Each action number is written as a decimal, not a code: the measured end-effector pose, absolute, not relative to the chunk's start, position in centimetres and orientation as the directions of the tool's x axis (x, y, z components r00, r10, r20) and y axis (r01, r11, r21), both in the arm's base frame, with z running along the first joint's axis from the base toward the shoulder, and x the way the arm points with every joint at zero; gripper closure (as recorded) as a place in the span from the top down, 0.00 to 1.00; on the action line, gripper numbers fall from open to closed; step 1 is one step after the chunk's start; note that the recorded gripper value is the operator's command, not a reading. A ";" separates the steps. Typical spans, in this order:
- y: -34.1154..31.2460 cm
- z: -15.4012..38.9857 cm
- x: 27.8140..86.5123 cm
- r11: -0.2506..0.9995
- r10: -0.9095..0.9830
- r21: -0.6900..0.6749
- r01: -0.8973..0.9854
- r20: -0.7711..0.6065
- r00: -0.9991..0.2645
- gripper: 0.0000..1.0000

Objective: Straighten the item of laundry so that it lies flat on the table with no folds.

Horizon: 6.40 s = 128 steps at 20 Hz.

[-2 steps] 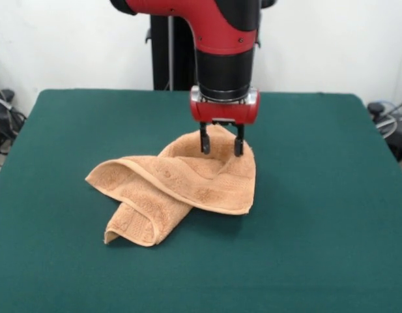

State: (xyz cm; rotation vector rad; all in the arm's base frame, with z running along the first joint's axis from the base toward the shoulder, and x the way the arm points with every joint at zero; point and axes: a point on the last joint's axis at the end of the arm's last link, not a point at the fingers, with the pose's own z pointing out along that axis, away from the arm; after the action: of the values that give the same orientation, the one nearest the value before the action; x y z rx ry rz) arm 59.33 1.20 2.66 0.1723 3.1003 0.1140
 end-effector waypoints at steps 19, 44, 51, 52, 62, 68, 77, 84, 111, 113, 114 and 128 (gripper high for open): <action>4.3 3.4 62.3 0.995 0.072 0.077 0.066 -0.070 -0.995 1.00; 3.7 2.4 65.1 0.994 0.079 0.080 0.073 -0.074 -0.994 1.00; 3.5 1.2 65.5 0.994 0.084 0.082 0.079 -0.069 -0.994 1.00; 3.4 1.0 65.6 0.993 0.086 0.083 0.080 -0.068 -0.994 1.00; 2.6 0.0 66.0 0.991 0.104 0.088 0.098 -0.066 -0.992 1.00; 2.4 -0.5 66.1 0.991 0.108 0.090 0.102 -0.062 -0.992 1.00; 2.8 -0.3 66.4 0.990 0.114 0.095 0.107 -0.065 -0.991 1.00; 3.7 -0.2 66.5 0.989 0.113 0.102 0.106 -0.065 -0.991 1.00; 5.2 -0.5 66.7 0.983 0.124 0.149 0.109 -0.093 -0.988 1.00; 5.8 -0.8 66.2 0.983 0.122 0.152 0.105 -0.105 -0.987 1.00; 6.0 -0.9 66.0 0.983 0.121 0.151 0.104 -0.108 -0.987 1.00; 7.3 -2.2 63.2 0.977 0.127 0.182 0.109 -0.091 -0.988 1.00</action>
State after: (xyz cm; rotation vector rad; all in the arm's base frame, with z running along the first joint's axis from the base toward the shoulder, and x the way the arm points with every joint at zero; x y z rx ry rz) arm 63.19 7.34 -2.17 0.1803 3.0221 0.2689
